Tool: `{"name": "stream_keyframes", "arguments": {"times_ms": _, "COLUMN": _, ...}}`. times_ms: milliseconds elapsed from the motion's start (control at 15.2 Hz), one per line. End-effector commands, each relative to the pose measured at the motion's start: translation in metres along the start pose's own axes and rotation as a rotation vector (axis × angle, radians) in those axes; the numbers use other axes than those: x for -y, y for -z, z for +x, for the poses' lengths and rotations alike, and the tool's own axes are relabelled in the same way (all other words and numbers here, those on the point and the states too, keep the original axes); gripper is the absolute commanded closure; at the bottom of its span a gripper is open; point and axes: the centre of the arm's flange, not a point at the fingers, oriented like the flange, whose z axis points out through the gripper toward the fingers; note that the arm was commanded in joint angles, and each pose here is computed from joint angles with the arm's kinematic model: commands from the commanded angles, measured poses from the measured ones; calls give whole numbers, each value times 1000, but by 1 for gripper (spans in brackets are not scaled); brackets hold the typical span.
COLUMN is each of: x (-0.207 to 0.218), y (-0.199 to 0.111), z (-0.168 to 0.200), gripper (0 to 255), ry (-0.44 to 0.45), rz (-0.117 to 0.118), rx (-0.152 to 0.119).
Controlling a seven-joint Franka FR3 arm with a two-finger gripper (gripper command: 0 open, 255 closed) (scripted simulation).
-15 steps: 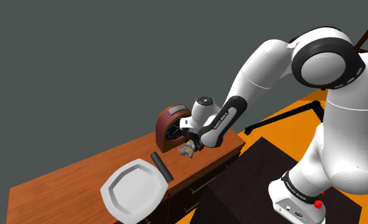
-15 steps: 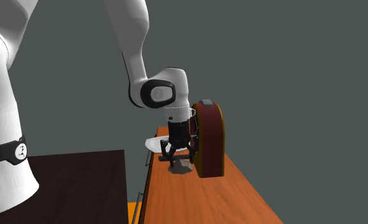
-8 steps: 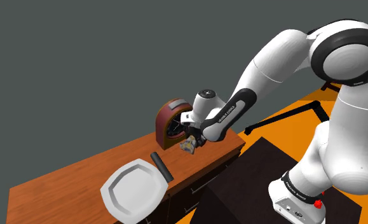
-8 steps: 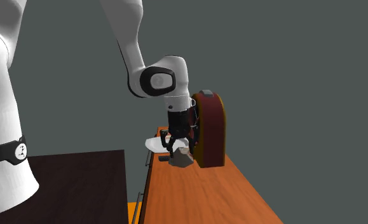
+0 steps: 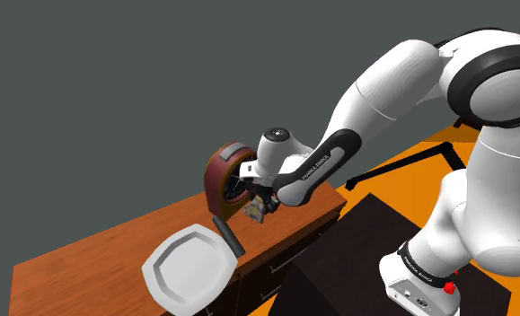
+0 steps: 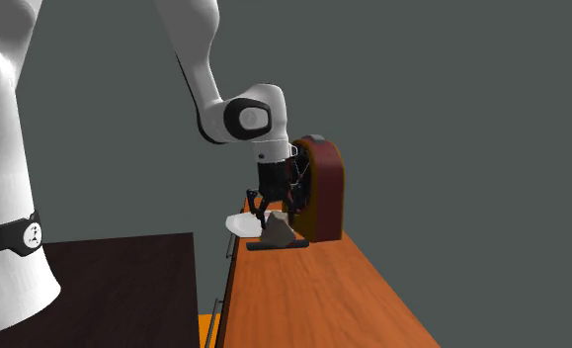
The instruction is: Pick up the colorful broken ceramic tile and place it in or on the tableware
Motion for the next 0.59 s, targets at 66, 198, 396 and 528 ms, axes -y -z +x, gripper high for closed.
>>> {"name": "stream_keyframes", "arguments": {"times_ms": 66, "x": -4, "y": 7, "z": 40, "gripper": 255, "ry": -1, "rz": -1, "rx": 0}}
{"name": "stream_keyframes", "arguments": {"times_ms": 198, "x": -6, "y": 9, "z": 66, "gripper": 255, "ry": -1, "rz": -1, "rx": 0}}
{"name": "stream_keyframes", "arguments": {"times_ms": 396, "x": -9, "y": 12, "z": 105, "gripper": 255, "ry": -1, "rz": -1, "rx": 0}}
{"name": "stream_keyframes", "arguments": {"times_ms": 528, "x": -12, "y": 13, "z": 132, "gripper": 255, "ry": -1, "rz": -1, "rx": 0}}
